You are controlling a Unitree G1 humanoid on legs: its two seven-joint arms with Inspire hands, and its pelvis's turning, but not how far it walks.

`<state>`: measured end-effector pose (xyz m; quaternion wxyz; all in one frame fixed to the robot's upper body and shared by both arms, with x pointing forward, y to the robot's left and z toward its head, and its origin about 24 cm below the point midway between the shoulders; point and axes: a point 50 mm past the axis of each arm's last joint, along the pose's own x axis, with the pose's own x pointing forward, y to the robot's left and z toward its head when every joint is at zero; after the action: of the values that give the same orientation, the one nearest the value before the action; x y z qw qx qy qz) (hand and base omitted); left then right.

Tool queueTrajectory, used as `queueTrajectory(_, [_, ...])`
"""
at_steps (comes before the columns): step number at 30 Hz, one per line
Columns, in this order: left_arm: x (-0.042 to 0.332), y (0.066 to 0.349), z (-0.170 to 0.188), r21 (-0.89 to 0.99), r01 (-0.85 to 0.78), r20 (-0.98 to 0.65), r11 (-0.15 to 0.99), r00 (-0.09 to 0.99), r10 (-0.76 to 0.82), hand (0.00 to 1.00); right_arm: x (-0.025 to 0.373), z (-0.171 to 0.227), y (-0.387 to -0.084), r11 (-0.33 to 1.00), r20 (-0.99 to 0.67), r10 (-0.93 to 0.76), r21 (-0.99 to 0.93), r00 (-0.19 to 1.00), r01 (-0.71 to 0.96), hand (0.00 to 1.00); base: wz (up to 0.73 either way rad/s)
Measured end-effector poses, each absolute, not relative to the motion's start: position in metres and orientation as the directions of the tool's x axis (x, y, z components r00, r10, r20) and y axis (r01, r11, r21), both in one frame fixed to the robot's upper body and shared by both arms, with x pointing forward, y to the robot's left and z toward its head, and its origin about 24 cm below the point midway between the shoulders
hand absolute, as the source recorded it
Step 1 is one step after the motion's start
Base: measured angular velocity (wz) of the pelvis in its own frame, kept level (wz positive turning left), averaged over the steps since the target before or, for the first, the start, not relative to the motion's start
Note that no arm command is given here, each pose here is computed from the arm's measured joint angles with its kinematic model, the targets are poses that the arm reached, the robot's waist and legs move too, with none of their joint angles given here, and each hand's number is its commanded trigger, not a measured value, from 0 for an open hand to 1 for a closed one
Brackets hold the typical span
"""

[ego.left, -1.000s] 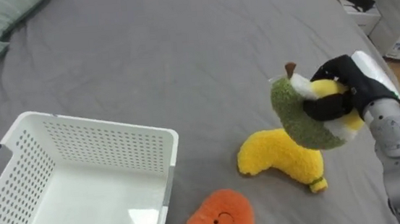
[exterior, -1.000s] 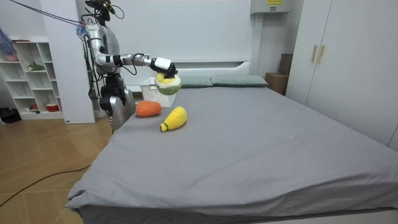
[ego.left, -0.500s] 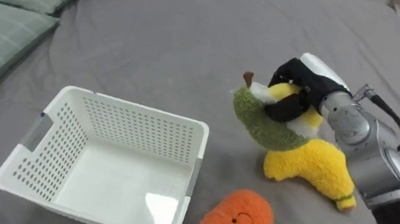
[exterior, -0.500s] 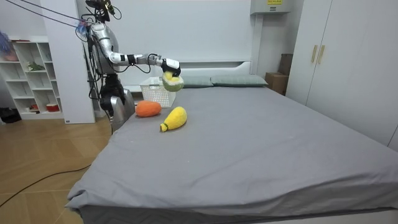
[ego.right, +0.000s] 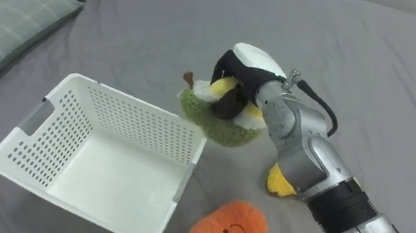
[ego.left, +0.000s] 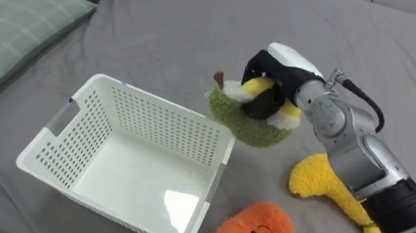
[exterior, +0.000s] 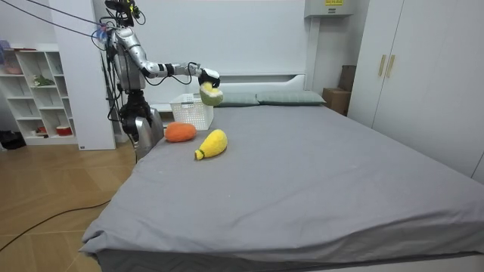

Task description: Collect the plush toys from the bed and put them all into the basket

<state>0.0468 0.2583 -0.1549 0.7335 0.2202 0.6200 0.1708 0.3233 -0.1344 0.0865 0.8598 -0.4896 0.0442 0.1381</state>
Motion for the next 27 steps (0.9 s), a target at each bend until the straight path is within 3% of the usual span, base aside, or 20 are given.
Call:
queueTrajectory(17, [0.074,0.259,-0.152,0.545,0.035,-0.821,0.838,0.229,0.524,0.00,0.321,0.106,-0.070,0.407,-0.152,0.386,-0.857,0.910,-0.316,1.00,0.03])
queueTrajectory(18, [0.075,0.260,-0.151,0.546,0.033,-0.819,0.837,0.232,0.525,0.00,0.320,0.105,-0.066,0.405,-0.157,0.397,-0.855,0.905,-0.326,0.89,0.04])
queueTrajectory(19, [0.076,0.260,-0.151,0.547,0.032,-0.818,0.836,0.233,0.526,0.00,0.320,0.104,-0.065,0.406,-0.159,0.400,-0.852,0.903,-0.330,0.66,0.00])
queueTrajectory(20, [0.078,0.260,-0.151,0.548,0.030,-0.816,0.836,0.239,0.526,0.00,0.319,0.103,-0.062,0.406,-0.163,0.405,-0.849,0.899,-0.337,0.09,0.00])
queueTrajectory(21, [0.080,0.259,-0.151,0.548,0.027,-0.814,0.836,0.247,0.525,0.00,0.319,0.101,-0.062,0.403,-0.171,0.406,-0.848,0.898,-0.344,0.00,0.03])
queueTrajectory(27, [0.085,0.260,-0.149,0.553,0.024,-0.806,0.833,0.269,0.527,0.00,0.317,0.091,-0.056,0.375,-0.213,0.417,-0.845,0.884,-0.381,0.00,0.12])
